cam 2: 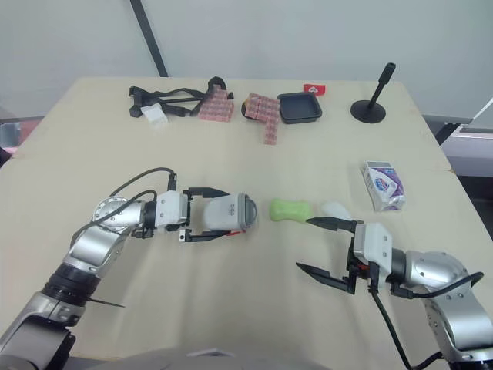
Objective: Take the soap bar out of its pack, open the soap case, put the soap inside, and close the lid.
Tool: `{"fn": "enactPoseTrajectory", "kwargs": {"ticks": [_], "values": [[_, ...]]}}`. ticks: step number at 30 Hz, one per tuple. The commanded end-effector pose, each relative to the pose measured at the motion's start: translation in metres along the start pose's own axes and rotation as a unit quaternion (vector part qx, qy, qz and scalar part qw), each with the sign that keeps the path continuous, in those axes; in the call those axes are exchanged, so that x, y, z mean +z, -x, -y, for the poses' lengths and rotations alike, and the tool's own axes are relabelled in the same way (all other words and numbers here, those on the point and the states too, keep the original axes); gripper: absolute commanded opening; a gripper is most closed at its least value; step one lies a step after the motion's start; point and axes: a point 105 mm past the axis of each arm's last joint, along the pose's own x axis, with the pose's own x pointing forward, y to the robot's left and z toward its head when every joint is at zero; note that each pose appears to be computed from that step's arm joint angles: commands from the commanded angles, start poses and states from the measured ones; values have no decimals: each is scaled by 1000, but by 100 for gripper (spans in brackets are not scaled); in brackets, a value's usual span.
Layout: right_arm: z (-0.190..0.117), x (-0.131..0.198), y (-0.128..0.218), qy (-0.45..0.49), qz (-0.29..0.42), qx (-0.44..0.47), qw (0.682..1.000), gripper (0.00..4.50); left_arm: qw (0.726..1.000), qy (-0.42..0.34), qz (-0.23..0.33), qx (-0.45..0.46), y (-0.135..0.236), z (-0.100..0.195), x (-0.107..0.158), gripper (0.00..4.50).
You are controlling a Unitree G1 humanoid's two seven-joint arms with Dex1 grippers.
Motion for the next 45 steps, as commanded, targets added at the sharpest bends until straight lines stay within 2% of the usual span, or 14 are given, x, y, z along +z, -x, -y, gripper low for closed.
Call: {"fn": "enactPoseTrajectory", "kwargs": {"ticks": [1, 11, 18, 34, 45], "values": [[-1, 6, 4, 26, 11, -7, 1000, 442, 1000, -5, -1, 1, 6, -8, 5, 348], [-4, 4, 3, 14, 17, -18, 1000, 442, 999, 18, -36, 0, 7, -16, -4, 348], [-5, 4, 3, 8, 20, -22, 1000, 442, 995, 31, -96, 0, 7, -18, -19, 348], [-12, -5, 8, -23, 15, -43, 999, 442, 991, -23, -123, -49, 2, -26, -14, 348], [-12, -7, 5, -22, 16, -51, 998, 442, 982, -11, -165, -95, -10, -35, -9, 348]]}}
